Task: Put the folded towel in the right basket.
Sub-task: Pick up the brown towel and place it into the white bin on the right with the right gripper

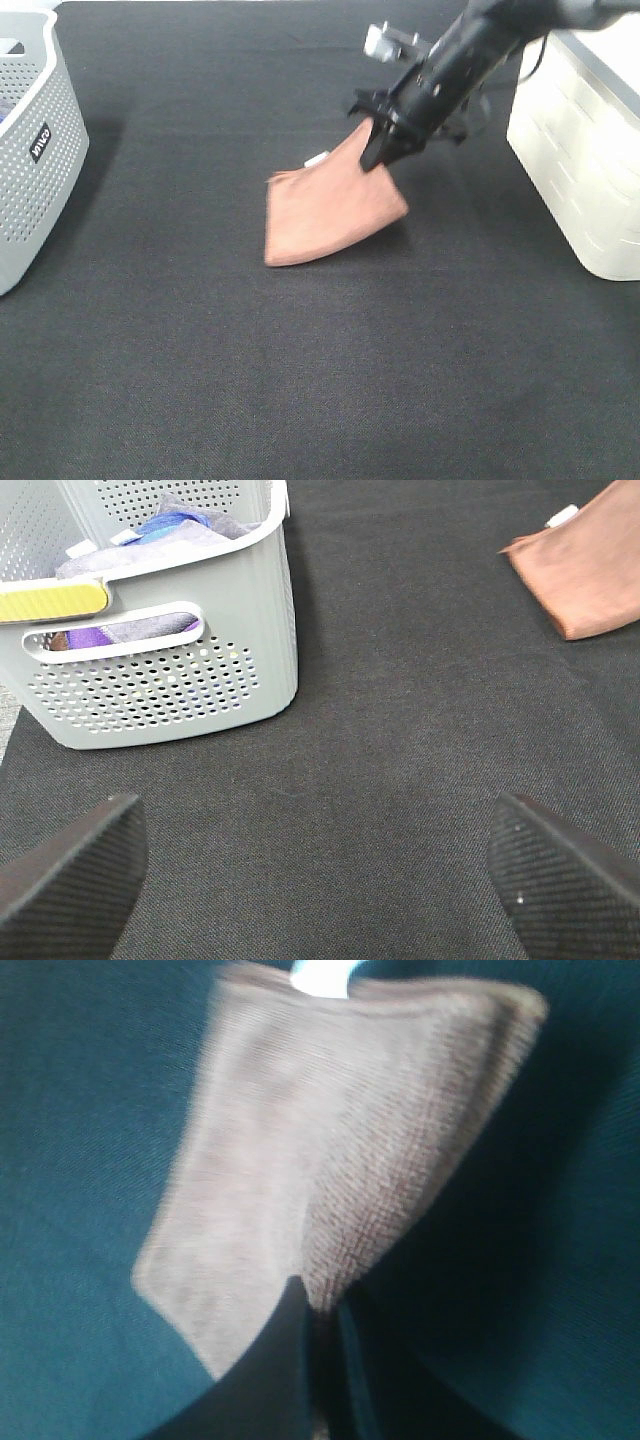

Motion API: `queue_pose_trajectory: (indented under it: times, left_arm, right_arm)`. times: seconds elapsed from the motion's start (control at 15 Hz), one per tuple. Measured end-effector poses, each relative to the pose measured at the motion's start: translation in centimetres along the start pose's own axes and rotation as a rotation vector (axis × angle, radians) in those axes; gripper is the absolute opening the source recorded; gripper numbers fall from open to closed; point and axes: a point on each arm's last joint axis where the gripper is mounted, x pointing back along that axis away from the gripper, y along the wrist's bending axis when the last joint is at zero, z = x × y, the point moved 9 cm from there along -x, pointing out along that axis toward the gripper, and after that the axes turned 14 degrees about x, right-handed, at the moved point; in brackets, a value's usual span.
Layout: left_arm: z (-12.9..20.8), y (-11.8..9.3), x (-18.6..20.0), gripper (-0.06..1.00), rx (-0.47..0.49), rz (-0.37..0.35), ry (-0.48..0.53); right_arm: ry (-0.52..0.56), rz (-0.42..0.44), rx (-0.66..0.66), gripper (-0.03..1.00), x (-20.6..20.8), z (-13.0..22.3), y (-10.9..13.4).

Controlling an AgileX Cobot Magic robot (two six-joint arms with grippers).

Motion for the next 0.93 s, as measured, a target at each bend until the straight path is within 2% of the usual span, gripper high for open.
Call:
queue_pose_trajectory:
  times: [0.2, 0.47, 0.8, 0.87, 0.93]
  left_arm:
    - [0.0, 0.0, 0.0, 0.87, 0.0, 0.0, 0.0]
    - [0.0, 0.0, 0.0, 0.87, 0.0, 0.0, 0.0]
    - [0.0, 0.0, 0.0, 0.87, 0.0, 0.0, 0.0]
    - [0.0, 0.0, 0.0, 0.87, 0.0, 0.0, 0.0]
    - [0.0, 0.0, 0.0, 0.87, 0.0, 0.0, 0.0]
  right_arm:
    - [-0.029, 0.05, 0.066, 0.01, 3.3, -1.0, 0.6]
    - [-0.101, 0.172, 0.16, 0.01, 11.3, -2.5, 2.3]
    - [-0.204, 0.385, 0.194, 0.01, 20.6, -3.1, 3.1]
    - [-0.218, 0.459, 0.195, 0.01, 22.9, -2.8, 2.9]
    - [-0.221, 0.481, 0.192, 0.01, 23.5, -2.7, 2.8]
